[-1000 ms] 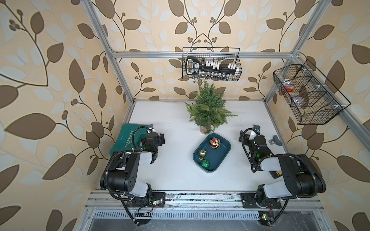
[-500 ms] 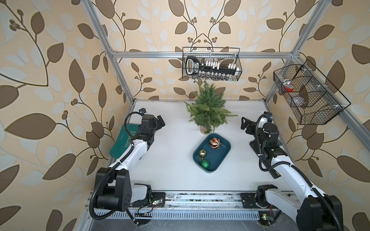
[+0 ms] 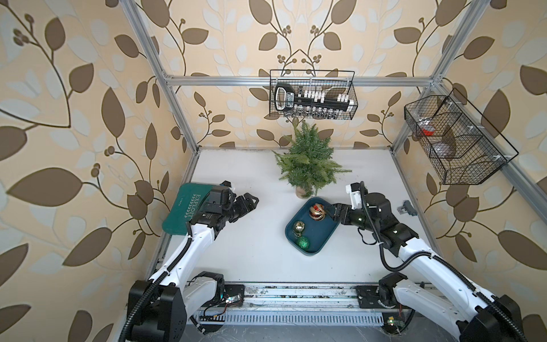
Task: Decorate the small christmas tree with ornaments
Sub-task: Pick up an ornament from the container, then adjust the container at the center of the board.
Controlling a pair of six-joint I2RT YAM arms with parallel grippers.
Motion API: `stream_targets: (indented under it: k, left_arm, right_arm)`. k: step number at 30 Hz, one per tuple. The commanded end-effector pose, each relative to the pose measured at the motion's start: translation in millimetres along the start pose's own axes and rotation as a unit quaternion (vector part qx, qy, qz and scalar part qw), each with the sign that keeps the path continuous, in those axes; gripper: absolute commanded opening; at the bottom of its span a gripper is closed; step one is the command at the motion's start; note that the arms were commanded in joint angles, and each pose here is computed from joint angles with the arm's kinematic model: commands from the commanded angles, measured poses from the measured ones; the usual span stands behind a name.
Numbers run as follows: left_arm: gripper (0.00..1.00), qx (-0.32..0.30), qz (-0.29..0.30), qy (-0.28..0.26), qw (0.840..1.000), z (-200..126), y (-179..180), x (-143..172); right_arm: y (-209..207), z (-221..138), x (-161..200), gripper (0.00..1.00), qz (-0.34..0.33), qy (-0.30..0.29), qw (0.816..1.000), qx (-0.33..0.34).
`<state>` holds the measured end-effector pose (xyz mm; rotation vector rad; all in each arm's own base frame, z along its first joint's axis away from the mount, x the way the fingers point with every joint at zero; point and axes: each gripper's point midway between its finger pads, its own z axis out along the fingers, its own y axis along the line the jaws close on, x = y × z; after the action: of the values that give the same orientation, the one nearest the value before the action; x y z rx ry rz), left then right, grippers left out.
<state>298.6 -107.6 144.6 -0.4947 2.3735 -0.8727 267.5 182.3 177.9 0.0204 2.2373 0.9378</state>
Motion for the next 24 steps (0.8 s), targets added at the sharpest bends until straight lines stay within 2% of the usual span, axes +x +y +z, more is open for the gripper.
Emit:
stream_targets:
  k: [1,9,12,17,24]
  left_arm:
    - [0.79,0.035,0.021,0.04,0.998,6,-21,16]
    - [0.67,0.044,0.057,0.119,0.99,38,-41,65]
    - [0.64,0.045,0.054,0.14,0.988,50,-40,84]
    - [0.58,0.038,0.056,0.167,0.984,63,-39,100]
    - [0.52,0.035,0.072,0.201,0.976,78,-42,123]
  right_arm:
    - [-14,13,20,0.8,0.023,0.026,0.999,0.034]
    - [-34,39,26,0.79,0.031,0.031,0.996,0.083]
    - [-41,47,28,0.8,0.036,0.032,0.994,0.095]
    - [-57,54,27,0.85,0.045,0.021,0.99,0.128]
    - [-70,67,30,0.85,0.046,0.025,0.987,0.15]
